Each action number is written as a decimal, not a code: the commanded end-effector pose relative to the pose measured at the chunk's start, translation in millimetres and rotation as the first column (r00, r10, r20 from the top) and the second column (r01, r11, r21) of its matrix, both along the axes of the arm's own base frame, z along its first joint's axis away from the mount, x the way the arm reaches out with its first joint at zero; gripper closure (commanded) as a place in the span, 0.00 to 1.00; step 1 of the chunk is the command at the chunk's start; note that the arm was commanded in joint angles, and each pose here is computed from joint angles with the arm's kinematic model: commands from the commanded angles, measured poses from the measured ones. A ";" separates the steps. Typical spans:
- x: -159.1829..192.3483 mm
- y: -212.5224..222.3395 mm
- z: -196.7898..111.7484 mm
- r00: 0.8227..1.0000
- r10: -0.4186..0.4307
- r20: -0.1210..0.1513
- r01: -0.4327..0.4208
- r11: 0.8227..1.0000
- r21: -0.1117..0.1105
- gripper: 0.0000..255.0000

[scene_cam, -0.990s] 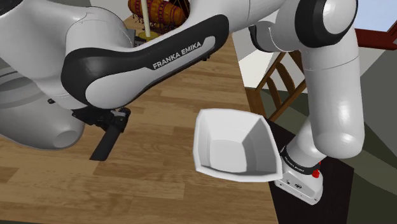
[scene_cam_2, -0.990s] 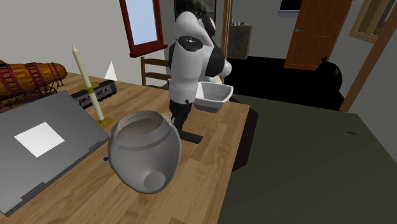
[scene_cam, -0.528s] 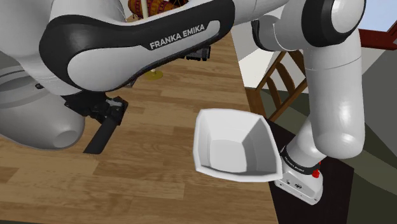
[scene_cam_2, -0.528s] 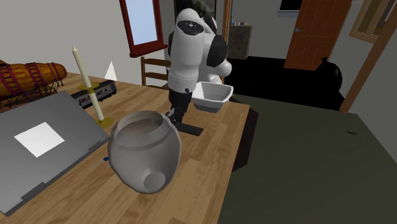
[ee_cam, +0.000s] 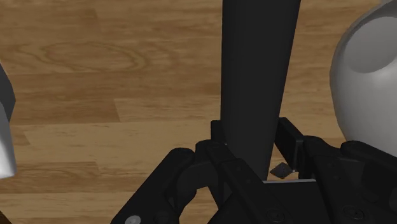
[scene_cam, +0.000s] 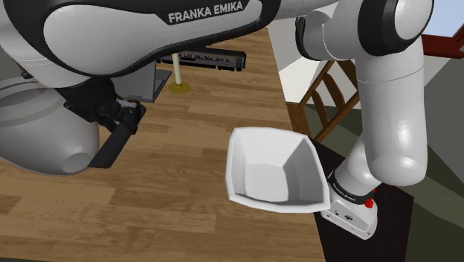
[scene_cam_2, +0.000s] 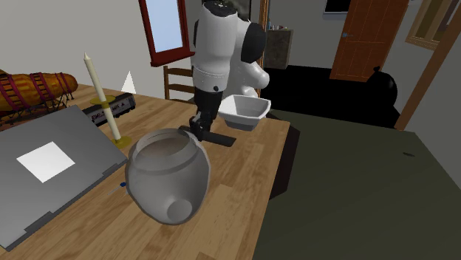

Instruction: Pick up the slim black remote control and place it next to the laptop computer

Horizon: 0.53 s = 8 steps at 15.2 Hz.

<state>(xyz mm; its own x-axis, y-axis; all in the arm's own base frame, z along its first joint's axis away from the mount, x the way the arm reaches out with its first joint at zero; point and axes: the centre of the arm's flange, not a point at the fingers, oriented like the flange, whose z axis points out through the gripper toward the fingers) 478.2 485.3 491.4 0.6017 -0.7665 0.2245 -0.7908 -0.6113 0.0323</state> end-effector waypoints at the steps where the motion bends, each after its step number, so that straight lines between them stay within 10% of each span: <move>1: -0.3 -0.4 10.7 1.000 0.000 0.000 0.000 1.000 0.000 1.00; 8: -0.3 -0.4 47.7 1.000 0.000 0.000 0.000 1.000 0.000 1.00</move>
<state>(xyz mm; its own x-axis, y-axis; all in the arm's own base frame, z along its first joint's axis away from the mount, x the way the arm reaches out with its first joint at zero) 477.4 485.1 534.0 0.6018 -0.7665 0.2244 -0.7907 -0.6114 0.0321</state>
